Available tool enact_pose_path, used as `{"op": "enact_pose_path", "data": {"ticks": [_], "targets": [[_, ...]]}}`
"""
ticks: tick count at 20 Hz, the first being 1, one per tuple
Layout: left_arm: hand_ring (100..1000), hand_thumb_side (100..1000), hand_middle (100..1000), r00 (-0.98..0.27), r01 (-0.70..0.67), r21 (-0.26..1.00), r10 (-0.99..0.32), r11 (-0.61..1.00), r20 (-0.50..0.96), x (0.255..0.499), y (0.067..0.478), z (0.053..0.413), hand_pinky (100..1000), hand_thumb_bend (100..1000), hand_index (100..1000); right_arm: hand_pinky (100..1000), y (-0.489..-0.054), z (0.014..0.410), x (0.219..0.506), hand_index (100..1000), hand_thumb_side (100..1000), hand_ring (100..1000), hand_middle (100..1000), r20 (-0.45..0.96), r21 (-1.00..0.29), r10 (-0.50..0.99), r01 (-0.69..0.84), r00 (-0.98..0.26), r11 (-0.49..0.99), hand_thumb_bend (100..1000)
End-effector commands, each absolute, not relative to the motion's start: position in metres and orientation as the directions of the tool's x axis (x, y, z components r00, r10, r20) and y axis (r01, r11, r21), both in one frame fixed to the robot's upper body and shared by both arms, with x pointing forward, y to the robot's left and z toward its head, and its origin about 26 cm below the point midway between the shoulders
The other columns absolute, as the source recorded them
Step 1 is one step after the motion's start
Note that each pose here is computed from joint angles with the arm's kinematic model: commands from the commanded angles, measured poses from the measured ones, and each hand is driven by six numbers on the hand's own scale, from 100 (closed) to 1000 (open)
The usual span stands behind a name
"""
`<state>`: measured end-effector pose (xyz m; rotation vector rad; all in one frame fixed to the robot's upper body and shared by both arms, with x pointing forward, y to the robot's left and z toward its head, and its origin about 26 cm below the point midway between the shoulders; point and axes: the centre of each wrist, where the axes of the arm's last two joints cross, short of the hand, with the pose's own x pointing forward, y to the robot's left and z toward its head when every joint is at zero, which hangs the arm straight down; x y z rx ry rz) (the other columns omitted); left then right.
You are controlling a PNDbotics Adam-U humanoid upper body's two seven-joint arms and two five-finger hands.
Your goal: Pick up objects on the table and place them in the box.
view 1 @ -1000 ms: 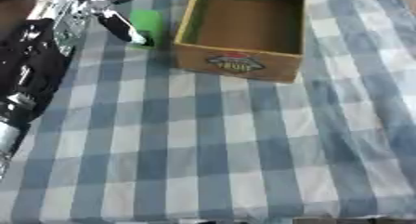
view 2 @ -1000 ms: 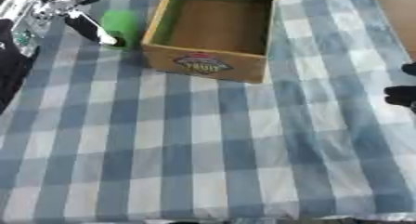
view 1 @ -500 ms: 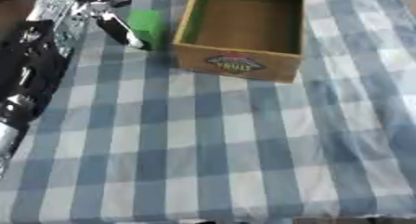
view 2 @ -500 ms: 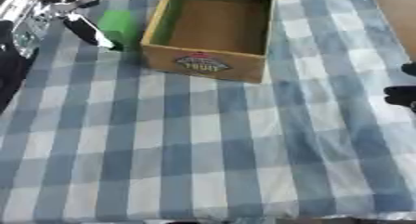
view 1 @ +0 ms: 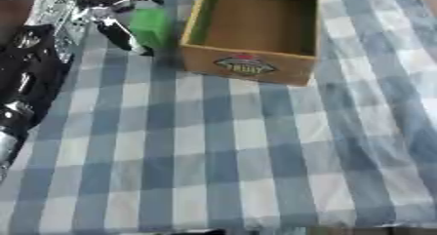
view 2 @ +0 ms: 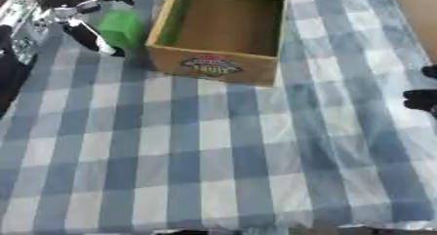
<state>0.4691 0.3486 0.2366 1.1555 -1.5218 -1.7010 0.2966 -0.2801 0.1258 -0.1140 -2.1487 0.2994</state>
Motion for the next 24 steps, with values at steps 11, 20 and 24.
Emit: {"op": "enact_pose_path", "data": {"ticks": [11,20,24], "targets": [[691,291,636,-0.391,-0.229,0.957,-0.883,-0.179,-0.259,0.4659,0.3632,0.2459,755,541,815,684,-0.2803,0.1325,0.2971,847,675,686,814,0.789,-0.265,0.195,-0.036,-0.582,0.964,100],[593,281,518,-0.386,-0.212,0.958,-0.884,-0.191,-0.262,0.4657,0.3664,0.2436,710,463,728,684,-0.2809,0.1322,0.2970,847,674,686,814,0.790,-0.264,0.197,-0.033,-0.581,0.964,100],[560,270,477,-0.392,-0.205,0.960,-0.883,-0.192,-0.260,0.4645,0.3671,0.2479,694,448,695,684,-0.2812,0.1323,0.2971,848,674,686,814,0.789,-0.265,0.198,-0.032,-0.581,0.964,100]]}}
